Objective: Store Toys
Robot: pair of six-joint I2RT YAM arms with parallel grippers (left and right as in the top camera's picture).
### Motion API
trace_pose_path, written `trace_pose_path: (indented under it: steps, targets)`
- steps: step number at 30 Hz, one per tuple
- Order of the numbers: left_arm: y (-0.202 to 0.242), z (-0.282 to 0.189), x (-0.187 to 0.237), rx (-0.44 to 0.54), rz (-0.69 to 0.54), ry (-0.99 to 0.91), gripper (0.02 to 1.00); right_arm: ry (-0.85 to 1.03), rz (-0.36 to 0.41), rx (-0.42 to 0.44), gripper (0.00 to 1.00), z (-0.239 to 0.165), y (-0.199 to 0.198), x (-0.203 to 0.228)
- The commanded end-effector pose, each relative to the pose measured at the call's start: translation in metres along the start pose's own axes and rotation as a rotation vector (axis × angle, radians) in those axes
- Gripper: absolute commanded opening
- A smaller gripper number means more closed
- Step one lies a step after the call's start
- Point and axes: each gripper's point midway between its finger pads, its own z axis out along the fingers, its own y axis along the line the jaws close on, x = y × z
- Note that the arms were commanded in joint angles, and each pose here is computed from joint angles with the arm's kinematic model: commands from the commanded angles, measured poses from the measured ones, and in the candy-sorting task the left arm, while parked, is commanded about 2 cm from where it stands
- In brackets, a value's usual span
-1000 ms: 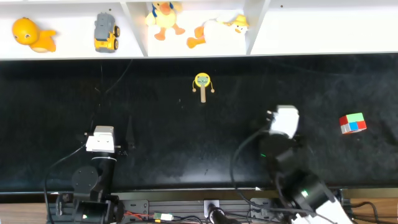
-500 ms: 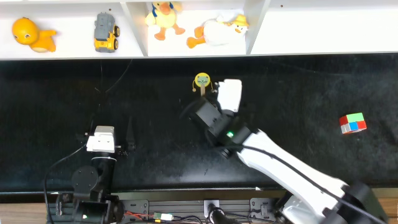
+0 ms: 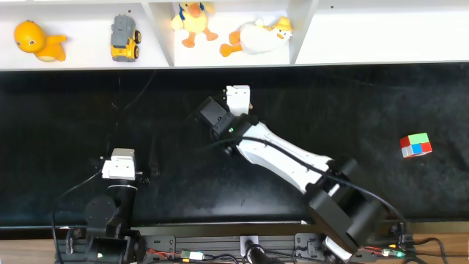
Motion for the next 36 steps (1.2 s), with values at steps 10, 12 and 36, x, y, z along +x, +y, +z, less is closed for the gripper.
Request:
trace_pose_path:
  steps: [10,12,36]
  targets:
    - [-0.001,-0.001,-0.001,0.006,0.011,-0.008,0.998,0.043,0.002,-0.063,0.996,0.012,0.010,-0.016]
    - [-0.001,-0.001,-0.001,0.006,0.011,-0.008,0.998,0.055,-0.031,-0.095,0.993,0.014,0.015,-0.016]
    - [-0.001,-0.001,-0.001,0.006,0.011,-0.008,0.996,0.141,-0.061,-0.078,0.503,0.035,0.004,-0.001]
